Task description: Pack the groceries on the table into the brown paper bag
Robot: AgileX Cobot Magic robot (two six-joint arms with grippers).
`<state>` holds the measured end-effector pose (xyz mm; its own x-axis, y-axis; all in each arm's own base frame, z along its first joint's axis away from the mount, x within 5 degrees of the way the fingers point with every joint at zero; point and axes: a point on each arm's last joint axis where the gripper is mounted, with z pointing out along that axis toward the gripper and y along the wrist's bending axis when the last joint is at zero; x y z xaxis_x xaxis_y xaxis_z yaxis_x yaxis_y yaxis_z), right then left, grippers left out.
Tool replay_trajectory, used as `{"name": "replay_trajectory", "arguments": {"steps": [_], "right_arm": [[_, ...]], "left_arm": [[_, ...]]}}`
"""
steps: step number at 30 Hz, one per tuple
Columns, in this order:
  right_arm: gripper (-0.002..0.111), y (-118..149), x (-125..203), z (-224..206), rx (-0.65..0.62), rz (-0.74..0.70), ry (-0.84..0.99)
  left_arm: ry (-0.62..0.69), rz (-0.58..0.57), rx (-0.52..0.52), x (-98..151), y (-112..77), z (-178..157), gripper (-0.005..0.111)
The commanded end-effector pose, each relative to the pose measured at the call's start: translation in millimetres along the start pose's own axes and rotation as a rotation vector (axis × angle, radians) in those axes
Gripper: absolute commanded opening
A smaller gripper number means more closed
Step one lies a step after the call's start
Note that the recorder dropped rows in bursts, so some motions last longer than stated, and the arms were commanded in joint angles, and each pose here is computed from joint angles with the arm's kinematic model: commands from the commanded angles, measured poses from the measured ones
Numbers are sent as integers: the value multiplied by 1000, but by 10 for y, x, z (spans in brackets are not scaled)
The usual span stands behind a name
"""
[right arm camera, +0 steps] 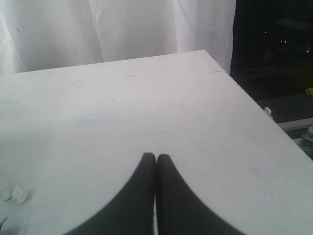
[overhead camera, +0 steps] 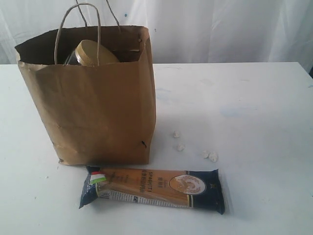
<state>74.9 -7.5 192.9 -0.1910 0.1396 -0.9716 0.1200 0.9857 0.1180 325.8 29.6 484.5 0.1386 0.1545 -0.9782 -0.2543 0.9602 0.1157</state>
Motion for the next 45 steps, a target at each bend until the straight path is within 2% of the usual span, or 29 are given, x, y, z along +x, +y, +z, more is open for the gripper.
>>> {"name": "replay_trajectory", "arguments": {"steps": [1, 5, 6, 9, 11, 12, 15, 16, 17, 19, 22, 26, 29, 32, 35, 37, 40, 43, 45], "right_arm": [[0, 0, 2, -4, -1, 7, -4], [0, 0, 2, -4, -1, 7, -4], [0, 0, 2, -4, -1, 7, -4], [0, 0, 2, -4, -1, 7, -4], [0, 0, 2, -4, -1, 7, -4], [0, 0, 2, -4, -1, 7, -4], [0, 0, 2, -4, -1, 7, -4], [0, 0, 2, -4, -1, 7, -4], [0, 0, 2, -4, -1, 7, -4], [0, 0, 2, -4, -1, 7, -4], [0, 0, 2, -4, -1, 7, -4], [0, 0, 2, -4, -1, 7, -4], [0, 0, 2, -4, -1, 7, -4], [0, 0, 2, -4, -1, 7, -4], [0, 0, 2, -4, -1, 7, -4], [0, 0, 2, -4, -1, 7, -4], [0, 0, 2, -4, -1, 7, -4], [0, 0, 2, -4, -1, 7, -4], [0, 0, 2, -4, -1, 7, -4]], "left_arm": [[57, 154, -51, 176, 47, -47, 0], [166, 255, -172, 482, 138, -90, 1], [204, 250, -237, 570, 191, -114, 1], [366, 125, -447, 819, 351, -231, 1], [476, 113, -477, 996, 443, -274, 1], [541, 179, -432, 1103, 459, -276, 1], [831, 615, -180, 1528, 419, -352, 1], [929, 691, -114, 1665, 402, -406, 1], [1040, 709, -22, 1861, 359, -487, 1], [1138, 643, 50, 2091, 314, -588, 1], [1200, 453, 69, 2349, 289, -777, 1], [1125, 152, -61, 2419, 452, -1098, 1], [930, -61, -176, 2321, 603, -1401, 1], [706, -222, -241, 2156, 643, -1763, 1], [611, -217, -199, 2143, 532, -2081, 1], [585, -277, -181, 2178, 447, -2245, 1], [522, -255, -120, 2149, 360, -2408, 0], [417, -208, -99, 1985, 357, -2505, 0], [319, -133, -91, 1802, 375, -2579, 0]]}}
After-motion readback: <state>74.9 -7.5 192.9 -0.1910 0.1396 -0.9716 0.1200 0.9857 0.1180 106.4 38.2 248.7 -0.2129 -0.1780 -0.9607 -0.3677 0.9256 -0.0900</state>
